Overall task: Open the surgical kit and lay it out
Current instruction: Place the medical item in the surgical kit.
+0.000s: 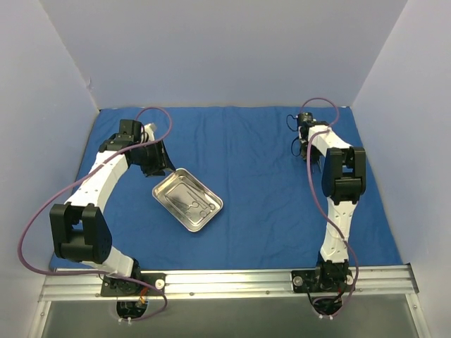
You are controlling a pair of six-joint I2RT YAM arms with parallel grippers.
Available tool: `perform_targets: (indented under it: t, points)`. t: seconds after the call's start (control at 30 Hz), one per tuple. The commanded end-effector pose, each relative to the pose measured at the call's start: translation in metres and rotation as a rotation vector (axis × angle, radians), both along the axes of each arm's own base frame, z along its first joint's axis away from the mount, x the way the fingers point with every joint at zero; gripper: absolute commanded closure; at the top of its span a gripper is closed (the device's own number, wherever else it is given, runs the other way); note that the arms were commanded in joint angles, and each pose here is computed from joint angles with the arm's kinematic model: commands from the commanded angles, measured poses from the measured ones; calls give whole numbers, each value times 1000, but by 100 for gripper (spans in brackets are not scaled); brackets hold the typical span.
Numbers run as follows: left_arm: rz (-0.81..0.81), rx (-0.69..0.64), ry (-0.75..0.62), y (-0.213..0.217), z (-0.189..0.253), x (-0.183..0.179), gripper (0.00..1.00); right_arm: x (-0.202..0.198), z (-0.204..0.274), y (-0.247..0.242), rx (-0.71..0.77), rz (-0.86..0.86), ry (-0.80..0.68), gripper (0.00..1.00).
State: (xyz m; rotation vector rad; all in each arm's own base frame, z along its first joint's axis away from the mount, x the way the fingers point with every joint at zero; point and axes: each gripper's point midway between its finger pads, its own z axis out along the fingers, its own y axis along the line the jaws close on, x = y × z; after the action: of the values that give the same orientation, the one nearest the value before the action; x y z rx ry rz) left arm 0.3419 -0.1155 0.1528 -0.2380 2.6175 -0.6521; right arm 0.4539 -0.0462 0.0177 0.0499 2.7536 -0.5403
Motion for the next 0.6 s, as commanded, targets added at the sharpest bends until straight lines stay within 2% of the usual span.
perform_targets:
  t: [0.0,0.33,0.43,0.47,0.57]
  points:
    - [-20,-14,-22,0,6,5,44,0,-1,1,-11,5,23,100]
    - [-19,-33,4,-3,2,3,44,-1,-5,5,6,11,34,88]
    - [-14,-32,14,-2,2,1,44,2,1,7,19,9,15,80]
    - [-11,-30,17,-2,2,-1,44,4,4,8,28,8,2,73]
    - [2,-12,33,1,-1,-5,44,5,11,15,51,22,-16,68]
